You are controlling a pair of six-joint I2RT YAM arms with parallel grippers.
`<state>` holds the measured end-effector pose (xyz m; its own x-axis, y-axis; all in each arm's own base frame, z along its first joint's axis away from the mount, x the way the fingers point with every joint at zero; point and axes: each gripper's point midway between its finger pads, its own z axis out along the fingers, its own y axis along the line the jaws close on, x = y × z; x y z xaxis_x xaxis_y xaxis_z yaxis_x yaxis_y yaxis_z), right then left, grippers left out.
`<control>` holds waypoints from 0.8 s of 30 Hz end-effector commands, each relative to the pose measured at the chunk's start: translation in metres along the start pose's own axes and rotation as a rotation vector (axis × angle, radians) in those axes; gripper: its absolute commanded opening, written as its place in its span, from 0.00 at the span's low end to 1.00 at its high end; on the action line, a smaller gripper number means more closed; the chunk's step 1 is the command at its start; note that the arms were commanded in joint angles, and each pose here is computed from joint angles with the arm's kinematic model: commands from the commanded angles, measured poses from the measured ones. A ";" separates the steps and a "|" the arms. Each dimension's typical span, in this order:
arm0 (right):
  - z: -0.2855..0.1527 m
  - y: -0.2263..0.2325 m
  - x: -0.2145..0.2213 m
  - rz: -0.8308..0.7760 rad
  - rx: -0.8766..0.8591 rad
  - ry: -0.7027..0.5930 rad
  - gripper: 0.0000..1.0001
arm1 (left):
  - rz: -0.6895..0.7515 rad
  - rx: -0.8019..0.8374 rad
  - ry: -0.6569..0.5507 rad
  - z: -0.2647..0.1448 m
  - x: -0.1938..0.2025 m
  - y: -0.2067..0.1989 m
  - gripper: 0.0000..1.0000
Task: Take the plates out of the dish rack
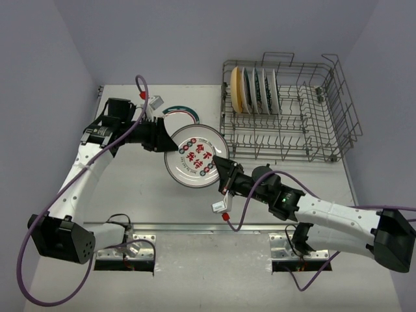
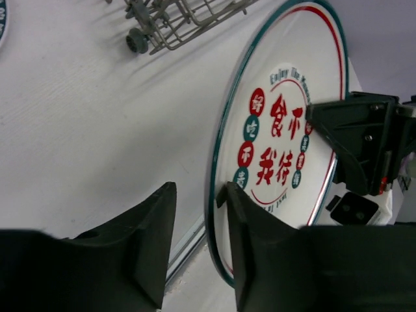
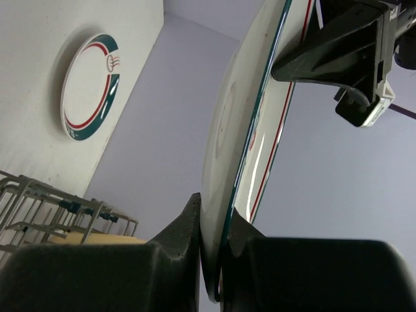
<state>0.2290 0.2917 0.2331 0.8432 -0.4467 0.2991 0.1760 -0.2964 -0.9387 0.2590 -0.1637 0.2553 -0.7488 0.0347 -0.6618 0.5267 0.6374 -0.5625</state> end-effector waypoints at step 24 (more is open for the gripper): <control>-0.041 0.009 0.081 0.608 -0.015 0.409 0.99 | -0.350 -0.069 -0.339 -0.021 -0.119 0.162 0.00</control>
<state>0.2608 0.2375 0.2274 0.6818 -0.7296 0.0523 -0.0902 -0.1548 -0.9838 0.3840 -0.0490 0.2280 -0.7670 -0.3777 -0.5188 0.1759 0.6537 -0.7360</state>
